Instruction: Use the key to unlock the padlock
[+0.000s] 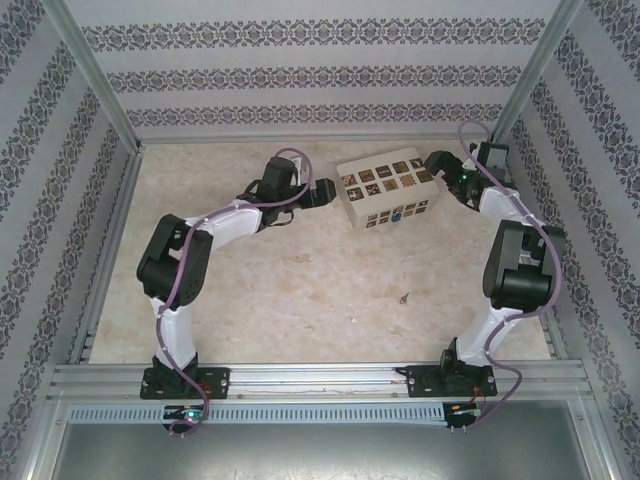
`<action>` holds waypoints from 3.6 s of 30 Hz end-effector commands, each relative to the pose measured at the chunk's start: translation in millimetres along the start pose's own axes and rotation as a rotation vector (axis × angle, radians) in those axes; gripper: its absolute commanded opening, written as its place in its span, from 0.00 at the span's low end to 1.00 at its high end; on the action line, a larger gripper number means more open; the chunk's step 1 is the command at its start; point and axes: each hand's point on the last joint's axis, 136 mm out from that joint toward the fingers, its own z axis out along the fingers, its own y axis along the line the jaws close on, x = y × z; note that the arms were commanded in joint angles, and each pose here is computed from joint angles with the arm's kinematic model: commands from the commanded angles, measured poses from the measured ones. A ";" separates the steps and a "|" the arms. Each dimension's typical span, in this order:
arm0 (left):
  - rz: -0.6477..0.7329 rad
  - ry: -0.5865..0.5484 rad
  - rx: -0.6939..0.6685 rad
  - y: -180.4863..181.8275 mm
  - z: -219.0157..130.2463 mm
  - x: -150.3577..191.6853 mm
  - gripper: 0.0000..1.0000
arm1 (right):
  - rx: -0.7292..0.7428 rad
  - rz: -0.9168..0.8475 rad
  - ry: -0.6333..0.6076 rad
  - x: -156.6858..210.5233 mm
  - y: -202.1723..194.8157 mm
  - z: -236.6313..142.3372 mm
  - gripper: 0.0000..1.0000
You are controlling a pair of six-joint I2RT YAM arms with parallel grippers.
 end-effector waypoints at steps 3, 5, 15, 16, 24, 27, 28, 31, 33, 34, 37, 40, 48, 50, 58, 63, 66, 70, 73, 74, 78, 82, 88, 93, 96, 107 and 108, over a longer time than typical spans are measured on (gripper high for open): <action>-0.069 0.084 0.080 -23.4 21.4 13.1 1.00 | 0.026 0.034 0.104 9.9 -0.4 16.4 0.98; -0.088 0.102 0.100 -27.4 29.1 16.5 1.00 | 0.026 0.027 0.124 12.7 2.4 21.6 0.98; -0.161 0.183 0.178 -44.7 62.0 28.8 1.00 | 0.002 -0.014 0.219 32.0 14.4 36.4 0.99; -0.162 0.190 0.181 -46.4 64.0 29.9 1.00 | -0.002 -0.018 0.225 34.0 15.3 36.1 0.98; -0.152 0.231 0.192 -58.0 67.8 35.7 1.00 | -0.086 -0.065 0.288 59.3 31.4 21.9 0.98; -0.141 0.228 0.195 -61.5 62.3 33.8 1.00 | -0.122 -0.081 0.319 73.9 38.3 14.9 0.98; -0.135 0.225 0.194 -61.7 59.7 32.4 1.00 | -0.135 -0.087 0.331 79.2 41.0 12.5 0.98; -0.118 0.213 0.194 -65.1 50.8 29.4 1.00 | -0.167 -0.114 0.352 94.0 49.9 6.4 0.99; -0.108 0.208 0.194 -66.8 44.5 28.6 1.00 | -0.185 -0.135 0.365 105.2 56.6 2.2 0.98; -0.104 0.209 0.197 -68.1 41.0 28.9 1.00 | -0.194 -0.144 0.371 110.7 60.3 0.1 0.98; -0.107 0.220 0.191 -67.0 32.0 31.7 1.00 | -0.215 -0.166 0.383 125.9 69.9 -5.4 0.98; -0.100 0.223 0.178 -63.8 21.2 34.1 1.00 | -0.229 -0.182 0.391 141.2 77.7 -10.2 0.98; -0.112 0.211 0.132 -46.5 -11.7 41.1 1.00 | -0.269 -0.212 0.425 193.1 98.0 -18.8 0.98; -0.111 0.204 0.113 -41.3 -20.1 42.3 1.00 | -0.281 -0.219 0.433 205.5 104.2 -21.3 0.98; -0.123 0.172 0.045 -17.0 -48.5 45.0 0.99 | -0.299 -0.272 0.475 259.4 123.5 -33.1 0.98; -0.123 0.155 0.008 -5.6 -59.4 42.6 1.00 | -0.298 -0.304 0.499 285.7 130.8 -41.6 0.98; -0.118 0.147 -0.008 -0.2 -63.0 41.8 1.00 | -0.295 -0.316 0.505 297.7 132.7 -46.2 0.98; -0.128 0.147 -0.030 10.1 -63.8 40.5 0.99 | -0.297 -0.330 0.524 313.3 135.6 -51.7 0.97; -0.132 0.137 -0.044 16.7 -64.2 37.3 0.99 | -0.297 -0.347 0.541 325.2 136.6 -54.6 0.97; -0.132 0.136 -0.046 18.4 -63.8 37.3 0.99 | -0.293 -0.352 0.544 328.3 135.7 -55.0 0.97; -0.139 0.136 -0.060 25.8 -62.3 36.8 0.99 | -0.260 -0.352 0.529 331.6 128.9 -55.0 0.97; -0.153 0.140 -0.078 36.0 -61.4 37.7 0.99 | -0.226 -0.340 0.502 328.3 121.8 -54.4 0.98; -0.173 0.130 -0.105 53.2 -66.2 31.9 0.99 | -0.133 -0.344 0.432 315.2 107.1 -56.8 0.98; -0.160 0.107 -0.128 63.5 -78.7 19.7 0.99 | -0.020 -0.371 0.368 298.3 91.6 -66.8 0.98; -0.140 0.071 -0.135 65.2 -94.4 8.3 0.99 | 0.035 -0.403 0.327 286.0 85.8 -79.6 0.99; 0.053 -0.261 -0.164 47.6 -182.4 -24.4 0.99 | 0.277 -0.274 0.332 267.0 31.7 -147.9 0.90; 0.064 -0.288 -0.169 47.7 -188.6 -25.3 0.99 | 0.287 -0.245 0.341 269.4 26.0 -150.3 0.89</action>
